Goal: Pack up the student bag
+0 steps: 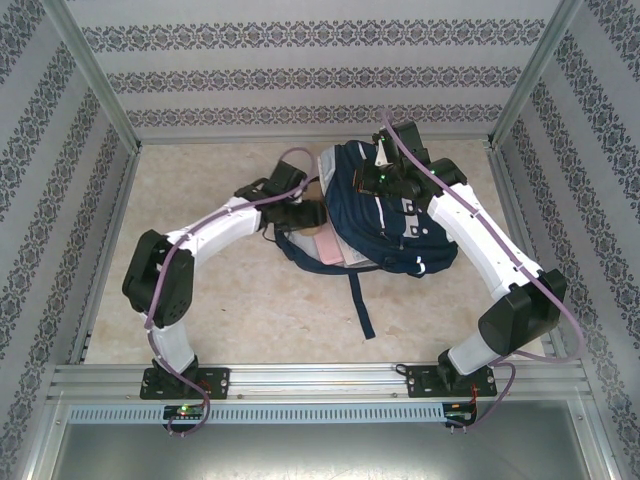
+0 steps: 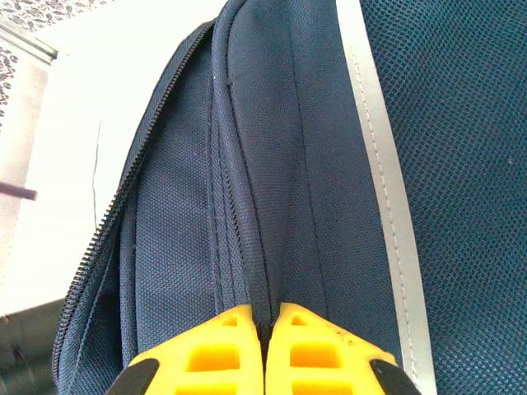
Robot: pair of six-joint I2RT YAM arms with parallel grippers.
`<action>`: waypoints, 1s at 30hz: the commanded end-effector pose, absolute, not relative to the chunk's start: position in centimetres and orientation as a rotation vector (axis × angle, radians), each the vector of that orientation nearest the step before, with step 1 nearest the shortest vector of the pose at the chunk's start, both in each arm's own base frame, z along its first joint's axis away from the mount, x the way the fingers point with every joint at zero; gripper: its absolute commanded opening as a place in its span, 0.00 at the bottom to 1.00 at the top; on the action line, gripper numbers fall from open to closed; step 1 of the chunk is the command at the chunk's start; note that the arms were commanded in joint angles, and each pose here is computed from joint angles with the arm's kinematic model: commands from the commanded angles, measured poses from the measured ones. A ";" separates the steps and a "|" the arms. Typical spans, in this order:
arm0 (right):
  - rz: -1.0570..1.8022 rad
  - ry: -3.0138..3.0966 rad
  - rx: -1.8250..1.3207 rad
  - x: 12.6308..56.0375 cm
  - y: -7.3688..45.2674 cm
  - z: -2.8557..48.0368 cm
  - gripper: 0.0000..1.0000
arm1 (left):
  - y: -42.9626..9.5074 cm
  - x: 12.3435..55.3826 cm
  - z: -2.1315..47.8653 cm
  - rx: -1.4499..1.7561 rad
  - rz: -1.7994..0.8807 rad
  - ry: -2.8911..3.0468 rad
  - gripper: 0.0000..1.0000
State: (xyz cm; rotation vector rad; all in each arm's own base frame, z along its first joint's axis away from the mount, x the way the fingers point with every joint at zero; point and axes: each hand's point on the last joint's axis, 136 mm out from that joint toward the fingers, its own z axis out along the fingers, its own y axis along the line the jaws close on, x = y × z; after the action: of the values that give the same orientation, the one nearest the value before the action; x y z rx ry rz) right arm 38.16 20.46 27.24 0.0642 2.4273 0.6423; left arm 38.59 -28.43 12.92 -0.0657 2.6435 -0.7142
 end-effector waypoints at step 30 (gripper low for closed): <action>0.807 2.256 0.045 37.1 21.6 32.2 0.01 | -29.6 38.4 12.0 -0.139 -0.607 2.609 0.38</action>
State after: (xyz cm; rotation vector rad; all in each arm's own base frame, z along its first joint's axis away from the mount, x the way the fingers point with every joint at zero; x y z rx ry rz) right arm 37.06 20.16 27.38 0.0766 2.4164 0.6670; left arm 38.66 -27.01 8.64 -0.2470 2.6739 -0.4889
